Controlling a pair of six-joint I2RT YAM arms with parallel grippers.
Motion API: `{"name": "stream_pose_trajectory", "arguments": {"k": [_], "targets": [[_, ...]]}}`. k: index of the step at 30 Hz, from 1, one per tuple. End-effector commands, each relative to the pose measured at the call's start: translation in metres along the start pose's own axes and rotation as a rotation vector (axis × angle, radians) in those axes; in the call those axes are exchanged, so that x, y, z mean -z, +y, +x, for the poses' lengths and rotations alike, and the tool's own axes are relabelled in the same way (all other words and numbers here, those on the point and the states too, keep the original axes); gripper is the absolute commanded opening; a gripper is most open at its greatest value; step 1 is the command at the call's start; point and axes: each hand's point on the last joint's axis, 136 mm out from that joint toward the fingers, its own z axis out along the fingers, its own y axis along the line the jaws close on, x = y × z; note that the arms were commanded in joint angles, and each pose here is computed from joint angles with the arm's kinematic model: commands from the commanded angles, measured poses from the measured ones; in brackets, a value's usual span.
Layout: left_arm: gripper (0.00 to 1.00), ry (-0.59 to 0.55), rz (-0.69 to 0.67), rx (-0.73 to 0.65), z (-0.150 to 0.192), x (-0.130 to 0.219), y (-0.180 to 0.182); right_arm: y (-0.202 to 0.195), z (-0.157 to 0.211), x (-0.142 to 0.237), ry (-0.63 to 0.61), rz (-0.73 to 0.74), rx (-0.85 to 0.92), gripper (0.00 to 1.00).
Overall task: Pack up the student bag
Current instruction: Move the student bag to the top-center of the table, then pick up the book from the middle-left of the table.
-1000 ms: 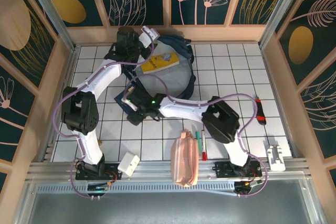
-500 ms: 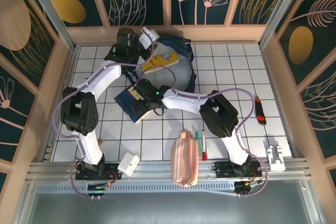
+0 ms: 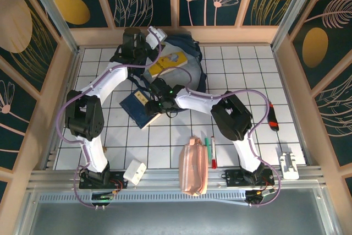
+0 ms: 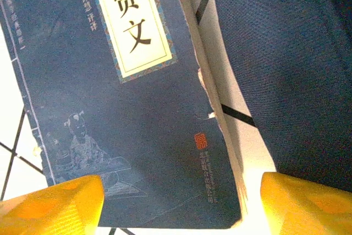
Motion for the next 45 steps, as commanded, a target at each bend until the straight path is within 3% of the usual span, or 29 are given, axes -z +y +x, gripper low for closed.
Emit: {"name": "stream_pose_trajectory", "arguments": {"k": [1,9,17,19,25,35,45], "targets": [[0.0,-0.116,-0.034,-0.01,-0.035,0.005,0.017,-0.011,0.036,-0.019,0.151,-0.034,-0.03,0.73],[0.0,-0.092,-0.025,-0.009,-0.022,0.007,0.01,-0.023,0.056,-0.023,0.223,-0.059,-0.046,0.67],[0.0,-0.089,-0.02,-0.007,-0.02,0.008,0.008,-0.025,0.06,-0.035,0.26,-0.061,-0.036,0.34],[0.0,-0.09,-0.02,-0.008,-0.02,0.008,0.008,-0.028,0.06,-0.037,0.259,-0.052,-0.03,0.22],[0.0,-0.087,-0.019,-0.013,-0.021,0.01,0.007,-0.02,0.055,-0.031,0.255,-0.101,-0.03,0.0],[0.0,-0.088,-0.028,-0.036,-0.025,0.015,0.008,0.028,0.011,0.035,0.114,-0.277,-0.006,0.0],[0.0,-0.076,-0.033,-0.055,-0.021,0.016,0.008,0.034,-0.033,0.107,-0.041,-0.202,0.067,0.0]]}}
